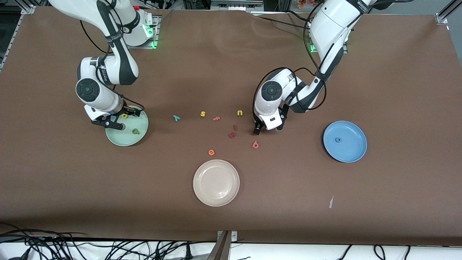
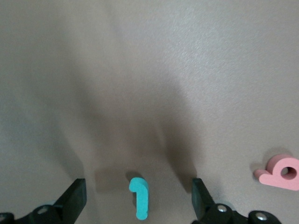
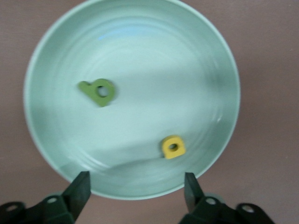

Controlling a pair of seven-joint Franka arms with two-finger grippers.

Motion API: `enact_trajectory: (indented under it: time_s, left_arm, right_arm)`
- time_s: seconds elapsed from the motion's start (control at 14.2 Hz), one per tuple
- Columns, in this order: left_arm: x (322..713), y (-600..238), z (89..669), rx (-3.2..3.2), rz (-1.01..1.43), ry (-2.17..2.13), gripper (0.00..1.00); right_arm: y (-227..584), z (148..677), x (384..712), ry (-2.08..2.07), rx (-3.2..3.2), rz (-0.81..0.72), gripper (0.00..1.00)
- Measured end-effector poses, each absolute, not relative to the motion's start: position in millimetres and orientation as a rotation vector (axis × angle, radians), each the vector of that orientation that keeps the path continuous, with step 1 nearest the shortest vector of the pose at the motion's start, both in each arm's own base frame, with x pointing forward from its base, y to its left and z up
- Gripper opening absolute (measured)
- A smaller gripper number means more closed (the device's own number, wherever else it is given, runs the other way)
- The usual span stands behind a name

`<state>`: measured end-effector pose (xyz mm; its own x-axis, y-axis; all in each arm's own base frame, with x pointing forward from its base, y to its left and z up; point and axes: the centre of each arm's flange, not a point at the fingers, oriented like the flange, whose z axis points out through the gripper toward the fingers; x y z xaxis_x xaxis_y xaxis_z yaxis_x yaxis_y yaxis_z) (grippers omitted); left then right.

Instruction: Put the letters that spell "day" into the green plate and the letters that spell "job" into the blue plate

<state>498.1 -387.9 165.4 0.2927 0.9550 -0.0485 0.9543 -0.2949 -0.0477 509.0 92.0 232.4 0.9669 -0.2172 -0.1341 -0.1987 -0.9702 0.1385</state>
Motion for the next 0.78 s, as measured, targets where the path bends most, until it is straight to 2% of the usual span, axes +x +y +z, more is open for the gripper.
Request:
enact_trajectory:
  time_s: [0.07,0.28,0.35,0.42,0.49,0.64,0.71,0.78]
  left_arm:
    - [497,-390,164,-2.508,0.107,-1.872,0.98]
    - [497,-396,164,-2.486,0.107,-1.908,0.94]
    - [498,-397,165,-2.477,0.106,-1.927,0.88]
    - [499,-398,166,-2.467,0.105,-1.943,0.87]
    - [500,-398,167,-2.459,0.104,-1.96,0.8]
    - [504,-399,171,-2.45,0.099,-1.987,0.59]
    - [504,-399,170,-2.446,0.099,-1.991,0.59]
    - [506,-400,172,-2.446,0.097,-1.998,0.53]
  right_arm:
    - [114,236,508,-0.362,2.994,-0.21,1.0]
    - [185,240,500,-0.575,2.976,-0.162,1.0]
    - [205,240,498,-0.66,2.964,-0.145,0.99]
    - [221,237,496,-0.727,2.955,-0.13,0.99]
    - [233,231,494,-0.768,2.951,-0.118,0.99]
    - [249,213,490,-0.81,2.949,-0.102,0.88]
    - [252,204,489,-0.819,2.948,-0.097,0.88]
    - [252,198,489,-0.823,2.947,-0.093,0.81]
